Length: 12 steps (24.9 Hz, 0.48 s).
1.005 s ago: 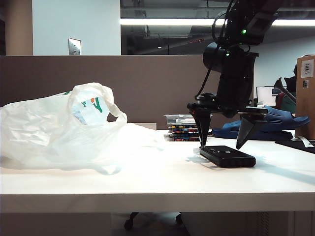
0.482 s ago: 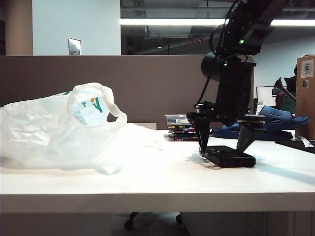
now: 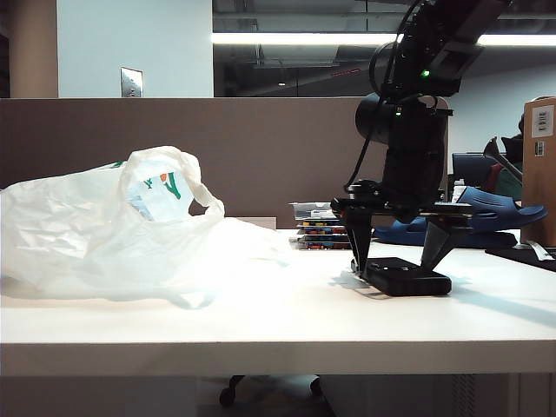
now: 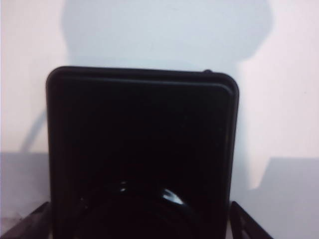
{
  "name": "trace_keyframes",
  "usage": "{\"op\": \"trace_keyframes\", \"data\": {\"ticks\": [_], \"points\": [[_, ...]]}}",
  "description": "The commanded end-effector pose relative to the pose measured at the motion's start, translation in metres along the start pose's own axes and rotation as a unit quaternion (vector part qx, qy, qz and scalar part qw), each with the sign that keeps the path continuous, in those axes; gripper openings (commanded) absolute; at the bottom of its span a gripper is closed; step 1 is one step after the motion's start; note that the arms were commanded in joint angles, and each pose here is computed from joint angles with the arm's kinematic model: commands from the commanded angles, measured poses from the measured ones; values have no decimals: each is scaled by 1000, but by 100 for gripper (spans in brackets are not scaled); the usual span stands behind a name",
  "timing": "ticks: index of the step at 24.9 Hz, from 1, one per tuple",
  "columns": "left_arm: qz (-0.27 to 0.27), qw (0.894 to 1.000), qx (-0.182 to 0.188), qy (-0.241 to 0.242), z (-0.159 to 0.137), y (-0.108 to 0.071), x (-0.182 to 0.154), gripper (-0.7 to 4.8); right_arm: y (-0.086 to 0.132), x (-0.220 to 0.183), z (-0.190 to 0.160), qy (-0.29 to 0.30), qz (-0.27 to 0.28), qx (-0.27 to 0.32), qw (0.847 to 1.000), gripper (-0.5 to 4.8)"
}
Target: Put the power bank into the bag.
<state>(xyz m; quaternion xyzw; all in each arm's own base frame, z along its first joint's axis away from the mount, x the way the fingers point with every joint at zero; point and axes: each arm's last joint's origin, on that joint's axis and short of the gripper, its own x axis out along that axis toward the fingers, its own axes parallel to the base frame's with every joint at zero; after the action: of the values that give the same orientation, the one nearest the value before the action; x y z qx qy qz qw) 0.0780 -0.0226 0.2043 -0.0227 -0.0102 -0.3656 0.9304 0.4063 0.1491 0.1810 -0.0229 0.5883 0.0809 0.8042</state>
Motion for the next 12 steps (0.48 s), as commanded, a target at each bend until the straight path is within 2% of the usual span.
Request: {"op": "trace_keyframes", "data": {"ticks": [1,3,7,10,12], "points": [[-4,1000,18,-21,7,-1,-1,-6,0,3,-6,28,-2,7,1000,412],[-4,1000,20,-23,7,-1,-1,-6,0,3,-6,28,-2,7,1000,407],[-1,999,23,-27,8,-1,-1,-6,0,3,-6,28,-2,6,1000,264],[0,997,49,-56,15,-2,-1,2,0,3,-6,27,-3,6,1000,240],[-2,995,67,-80,20,-3,-2,71,0,3,-6,27,-3,6,1000,240]]}}
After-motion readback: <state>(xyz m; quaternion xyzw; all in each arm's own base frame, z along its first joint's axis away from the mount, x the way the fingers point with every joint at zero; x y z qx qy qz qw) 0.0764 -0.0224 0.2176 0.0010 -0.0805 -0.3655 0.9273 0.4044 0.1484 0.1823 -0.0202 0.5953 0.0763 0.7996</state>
